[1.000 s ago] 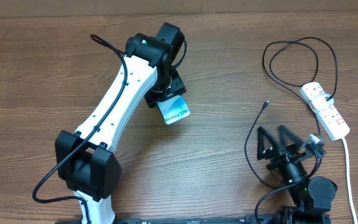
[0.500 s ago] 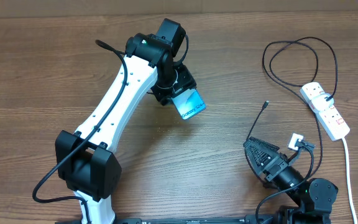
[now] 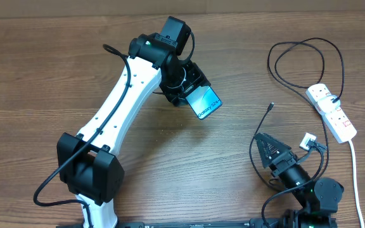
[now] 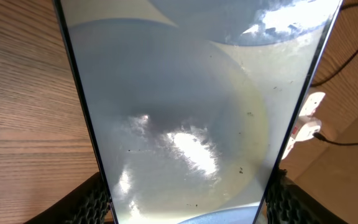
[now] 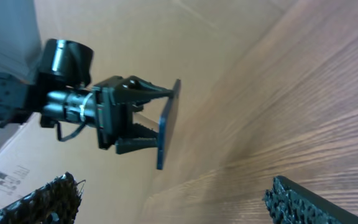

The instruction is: Plug charger to phone and switch on socket

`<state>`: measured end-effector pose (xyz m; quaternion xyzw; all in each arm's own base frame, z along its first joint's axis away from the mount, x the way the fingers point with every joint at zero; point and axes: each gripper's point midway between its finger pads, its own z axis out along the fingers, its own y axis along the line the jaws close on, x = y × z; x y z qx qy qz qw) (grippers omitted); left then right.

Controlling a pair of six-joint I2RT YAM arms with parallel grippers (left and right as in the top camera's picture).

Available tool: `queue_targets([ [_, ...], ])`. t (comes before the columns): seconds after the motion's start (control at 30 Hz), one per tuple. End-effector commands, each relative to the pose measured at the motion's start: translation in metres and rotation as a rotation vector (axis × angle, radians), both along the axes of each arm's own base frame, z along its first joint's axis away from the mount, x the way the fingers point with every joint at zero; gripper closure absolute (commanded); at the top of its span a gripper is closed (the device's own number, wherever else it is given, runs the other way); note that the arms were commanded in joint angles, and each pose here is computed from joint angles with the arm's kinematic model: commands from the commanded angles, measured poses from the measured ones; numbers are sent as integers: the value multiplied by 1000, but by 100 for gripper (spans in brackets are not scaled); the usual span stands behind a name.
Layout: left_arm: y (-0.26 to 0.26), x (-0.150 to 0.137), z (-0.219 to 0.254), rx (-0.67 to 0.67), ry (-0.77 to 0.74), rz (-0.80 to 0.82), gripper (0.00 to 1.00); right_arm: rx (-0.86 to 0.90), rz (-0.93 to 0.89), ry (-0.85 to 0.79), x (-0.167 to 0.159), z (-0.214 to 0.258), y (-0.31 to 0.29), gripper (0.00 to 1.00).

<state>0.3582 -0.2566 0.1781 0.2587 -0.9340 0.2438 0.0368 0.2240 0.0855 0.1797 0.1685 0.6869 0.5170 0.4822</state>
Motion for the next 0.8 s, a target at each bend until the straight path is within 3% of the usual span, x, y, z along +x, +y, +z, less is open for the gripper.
queue_targets([
  [0.0, -12, -5, 4, -35, 11, -15, 63, -53, -6, 8, 5, -3, 0, 3],
  [0.4, -13, -5, 4, -39, 10, -17, 62, -230, 73, 91, 45, 9, 4, 0],
  [0.63, -16, 0, 6, -54, 0, 10, 62, -253, 228, 46, 58, 5, 56, 0],
  [0.77, -18, 4, 8, -64, -16, 11, 62, -253, 221, -12, 70, 9, 81, 0],
])
